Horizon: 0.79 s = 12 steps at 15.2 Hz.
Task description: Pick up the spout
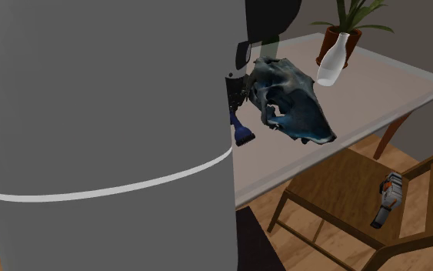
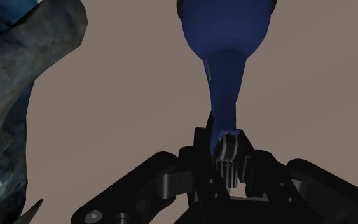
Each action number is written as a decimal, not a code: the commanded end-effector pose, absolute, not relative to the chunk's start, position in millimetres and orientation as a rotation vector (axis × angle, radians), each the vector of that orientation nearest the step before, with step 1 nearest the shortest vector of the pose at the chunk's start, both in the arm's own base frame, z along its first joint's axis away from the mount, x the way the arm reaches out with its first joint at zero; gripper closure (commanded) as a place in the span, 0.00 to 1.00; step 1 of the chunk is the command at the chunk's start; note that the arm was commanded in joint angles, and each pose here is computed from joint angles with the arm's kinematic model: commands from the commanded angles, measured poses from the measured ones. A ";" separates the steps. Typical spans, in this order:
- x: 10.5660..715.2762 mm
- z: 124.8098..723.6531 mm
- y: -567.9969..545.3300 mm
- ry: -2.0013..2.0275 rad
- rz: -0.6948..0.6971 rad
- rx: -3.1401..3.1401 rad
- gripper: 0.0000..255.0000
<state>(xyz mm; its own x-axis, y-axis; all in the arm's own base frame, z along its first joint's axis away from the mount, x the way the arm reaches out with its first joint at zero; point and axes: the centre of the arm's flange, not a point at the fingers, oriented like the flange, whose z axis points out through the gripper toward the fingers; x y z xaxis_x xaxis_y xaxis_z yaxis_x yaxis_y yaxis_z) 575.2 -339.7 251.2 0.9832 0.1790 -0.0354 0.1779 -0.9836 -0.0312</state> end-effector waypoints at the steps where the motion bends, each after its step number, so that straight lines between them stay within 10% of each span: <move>1: 575.1 250.9 -339.8 -0.279 0.059 -3.101 1.00; 12: 575.8 277.1 -339.4 -0.279 0.059 -3.101 1.00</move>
